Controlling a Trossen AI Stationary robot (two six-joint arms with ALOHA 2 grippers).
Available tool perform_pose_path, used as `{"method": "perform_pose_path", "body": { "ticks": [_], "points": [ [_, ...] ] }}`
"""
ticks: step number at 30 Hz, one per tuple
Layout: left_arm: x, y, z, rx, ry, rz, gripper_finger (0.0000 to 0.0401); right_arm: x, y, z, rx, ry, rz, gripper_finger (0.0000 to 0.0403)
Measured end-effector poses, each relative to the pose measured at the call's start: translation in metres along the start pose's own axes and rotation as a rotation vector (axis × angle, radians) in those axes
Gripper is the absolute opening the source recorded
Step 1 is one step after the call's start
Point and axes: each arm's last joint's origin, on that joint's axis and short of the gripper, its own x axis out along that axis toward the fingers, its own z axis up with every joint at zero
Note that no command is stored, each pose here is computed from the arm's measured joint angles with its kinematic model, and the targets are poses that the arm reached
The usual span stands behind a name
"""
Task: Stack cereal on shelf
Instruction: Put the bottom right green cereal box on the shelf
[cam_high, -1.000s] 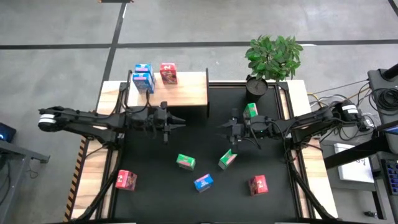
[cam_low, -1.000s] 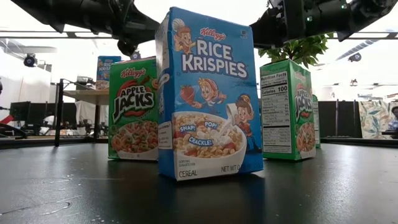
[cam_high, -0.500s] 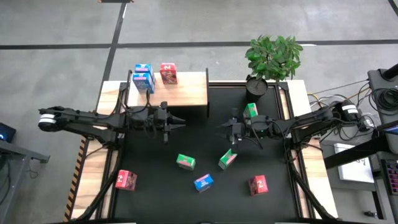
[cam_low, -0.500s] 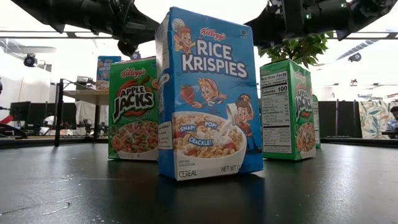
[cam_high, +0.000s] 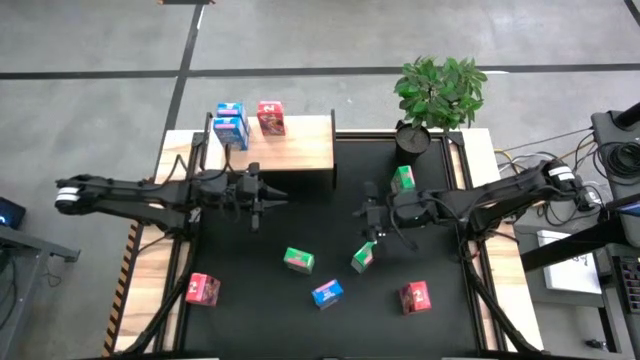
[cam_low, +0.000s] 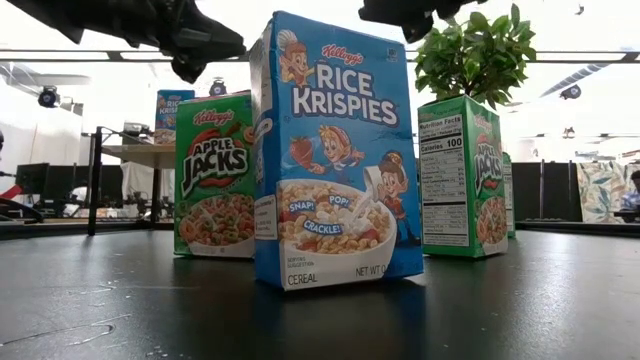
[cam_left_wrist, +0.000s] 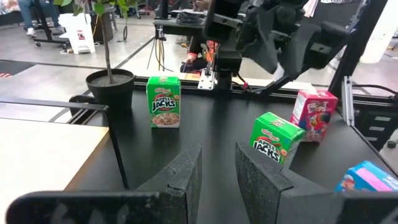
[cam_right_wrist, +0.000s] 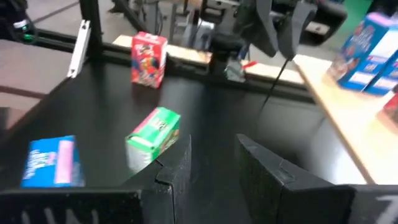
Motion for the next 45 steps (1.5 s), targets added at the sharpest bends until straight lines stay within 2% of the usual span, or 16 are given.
{"method": "perform_pose_path", "body": {
  "ticks": [8, 10, 15, 20, 28, 34, 39, 45],
  "points": [
    [-0.012, 0.0, 0.0, 0.041, 0.029, 0.001, 0.0079, -0.012, 0.015, 0.03, 0.141, 0.182, 0.08, 0.0112],
    [-0.014, 0.001, 0.0, 0.05, 0.032, 0.001, 0.0079, -0.018, 0.019, 0.035, 0.154, 0.288, 0.098, 0.0112],
    [-0.016, 0.001, 0.002, 0.054, 0.021, 0.001, 0.0079, -0.03, 0.024, 0.035, 0.093, 0.565, 0.122, 0.0112],
    [-0.018, 0.0, 0.004, 0.06, 0.001, 0.0, 0.0079, -0.022, 0.027, 0.034, 0.099, 0.6, 0.116, 0.0138],
    [-0.02, 0.0, 0.006, 0.073, -0.015, 0.0, 0.0079, 0.001, 0.036, 0.011, -0.052, 0.734, 0.17, 0.0245],
    [-0.021, 0.0, 0.007, 0.077, -0.023, 0.0, 0.0076, 0.012, 0.04, 0.002, -0.067, 0.816, 0.222, 0.0302],
    [-0.021, 0.0, 0.008, 0.077, -0.028, 0.0, 0.0076, 0.021, 0.045, -0.01, -0.101, 0.875, 0.26, 0.0314],
    [-0.021, 0.001, 0.009, 0.076, -0.033, 0.0, 0.0076, 0.033, 0.049, -0.025, -0.158, 0.945, 0.289, 0.029]
  ]
}}
